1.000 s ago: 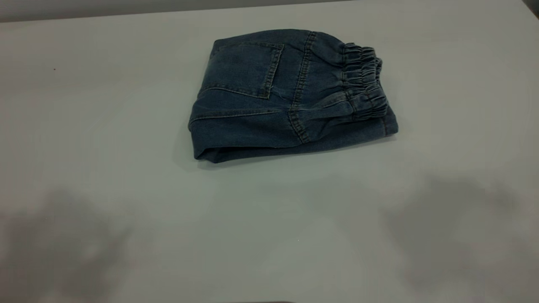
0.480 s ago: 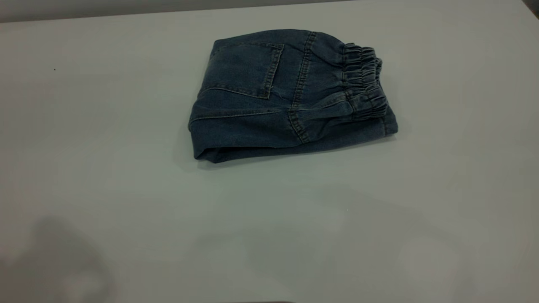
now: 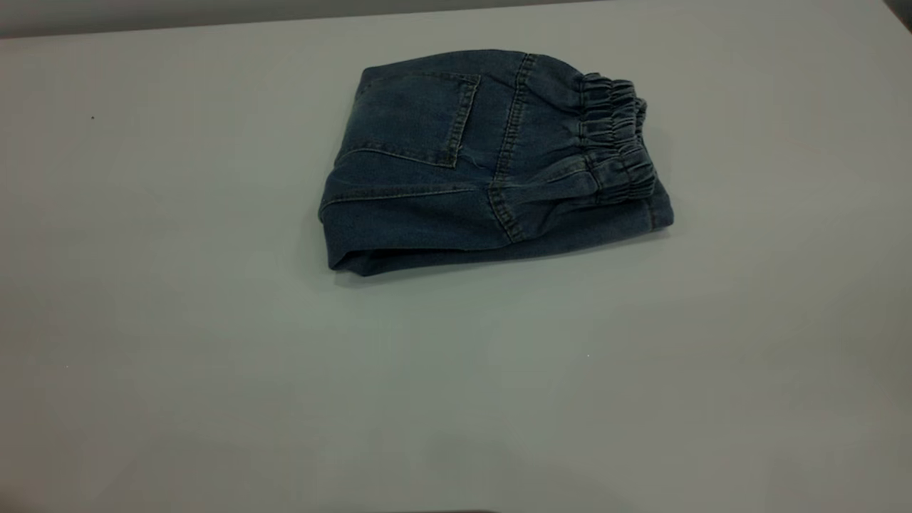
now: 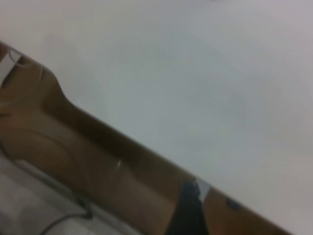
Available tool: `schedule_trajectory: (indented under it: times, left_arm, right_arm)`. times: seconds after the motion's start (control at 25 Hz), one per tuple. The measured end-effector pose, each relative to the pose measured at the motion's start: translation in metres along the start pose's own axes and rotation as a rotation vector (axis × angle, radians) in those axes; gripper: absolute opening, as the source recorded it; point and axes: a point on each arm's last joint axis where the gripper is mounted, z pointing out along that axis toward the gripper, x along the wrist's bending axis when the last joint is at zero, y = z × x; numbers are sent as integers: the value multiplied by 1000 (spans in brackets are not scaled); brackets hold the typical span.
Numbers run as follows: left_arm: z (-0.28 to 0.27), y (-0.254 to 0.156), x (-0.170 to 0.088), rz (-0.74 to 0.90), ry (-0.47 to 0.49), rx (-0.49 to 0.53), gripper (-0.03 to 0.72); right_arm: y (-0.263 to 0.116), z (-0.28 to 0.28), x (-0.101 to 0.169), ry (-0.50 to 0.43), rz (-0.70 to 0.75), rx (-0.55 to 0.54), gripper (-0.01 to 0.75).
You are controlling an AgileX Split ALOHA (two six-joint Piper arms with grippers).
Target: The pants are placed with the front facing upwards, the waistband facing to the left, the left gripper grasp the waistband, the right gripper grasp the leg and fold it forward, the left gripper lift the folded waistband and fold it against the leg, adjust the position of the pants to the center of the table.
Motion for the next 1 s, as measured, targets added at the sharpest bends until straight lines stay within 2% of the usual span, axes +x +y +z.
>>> schedule_trajectory:
  times: [0.12, 0.32, 1.0]
  left_arm:
    - [4, -15, 1, -18, 33, -7, 587]
    - [16, -36, 1, -39, 35, 12, 587]
    - [13, -40, 3, -34, 78, -5, 587]
  right_arm:
    - [-2, 0, 0, 8, 3, -57, 507]
    - [-3, 1, -1, 2, 0, -62, 507]
    - [-3, 1, -1, 2, -1, -62, 507]
